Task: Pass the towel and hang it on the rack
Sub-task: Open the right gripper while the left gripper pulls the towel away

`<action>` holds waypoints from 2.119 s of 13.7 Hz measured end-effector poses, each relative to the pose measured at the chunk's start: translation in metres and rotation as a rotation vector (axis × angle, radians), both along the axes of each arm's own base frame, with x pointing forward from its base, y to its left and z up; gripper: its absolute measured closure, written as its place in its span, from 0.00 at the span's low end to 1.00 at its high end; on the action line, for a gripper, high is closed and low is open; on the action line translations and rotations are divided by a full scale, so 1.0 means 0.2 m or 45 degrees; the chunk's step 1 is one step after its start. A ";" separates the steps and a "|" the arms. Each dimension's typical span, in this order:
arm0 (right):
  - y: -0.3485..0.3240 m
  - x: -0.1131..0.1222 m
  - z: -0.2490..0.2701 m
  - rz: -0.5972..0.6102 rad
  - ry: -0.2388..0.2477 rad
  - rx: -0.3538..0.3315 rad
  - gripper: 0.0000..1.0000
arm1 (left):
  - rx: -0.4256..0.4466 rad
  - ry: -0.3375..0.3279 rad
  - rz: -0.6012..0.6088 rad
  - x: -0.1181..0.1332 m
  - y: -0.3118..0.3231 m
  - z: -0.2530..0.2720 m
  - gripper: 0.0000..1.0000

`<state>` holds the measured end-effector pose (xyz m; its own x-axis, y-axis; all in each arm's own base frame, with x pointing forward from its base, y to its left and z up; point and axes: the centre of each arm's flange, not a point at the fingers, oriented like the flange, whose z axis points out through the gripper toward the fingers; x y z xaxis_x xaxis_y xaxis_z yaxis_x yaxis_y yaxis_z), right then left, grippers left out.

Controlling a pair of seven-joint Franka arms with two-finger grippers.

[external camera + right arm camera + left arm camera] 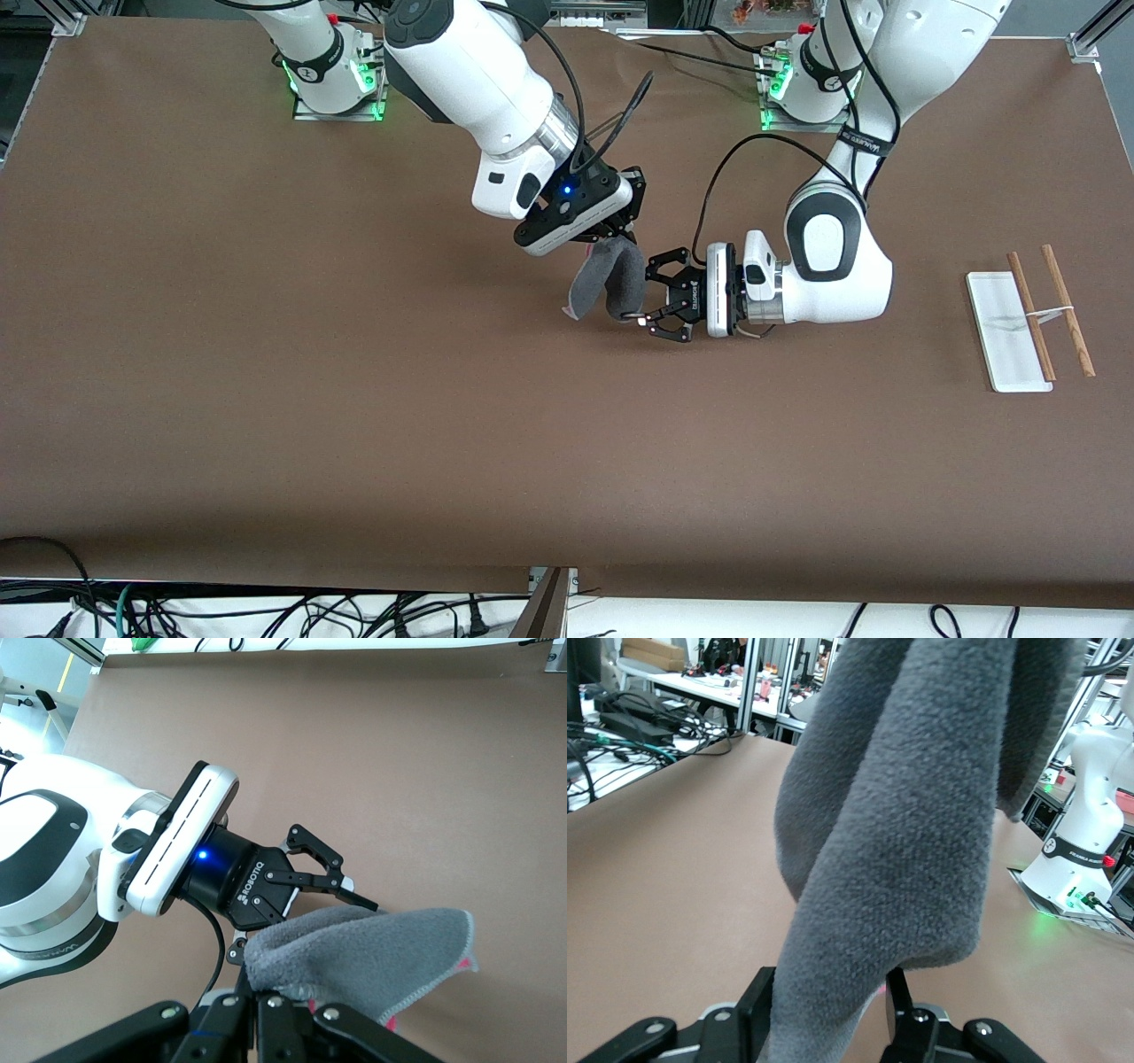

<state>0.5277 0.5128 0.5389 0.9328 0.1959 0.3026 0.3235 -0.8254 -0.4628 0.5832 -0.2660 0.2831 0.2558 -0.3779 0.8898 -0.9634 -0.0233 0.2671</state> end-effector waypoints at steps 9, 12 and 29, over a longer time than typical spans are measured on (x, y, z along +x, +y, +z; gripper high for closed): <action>-0.01 0.01 0.00 -0.004 0.000 -0.001 0.98 | -0.002 -0.023 -0.007 0.00 0.01 0.00 0.97; -0.02 0.02 0.00 -0.015 0.003 0.001 0.81 | -0.001 -0.023 -0.004 0.01 0.02 0.00 0.97; -0.90 0.53 -0.21 0.024 0.144 -0.319 0.00 | 0.569 -0.170 -0.422 0.26 0.50 0.45 0.97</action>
<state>0.6345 0.3322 0.4960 0.9533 0.2692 0.1368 0.2978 -0.9130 -0.2787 0.6361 -0.1668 0.3726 -0.0445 -0.7658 0.6415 -0.9631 0.2034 0.1761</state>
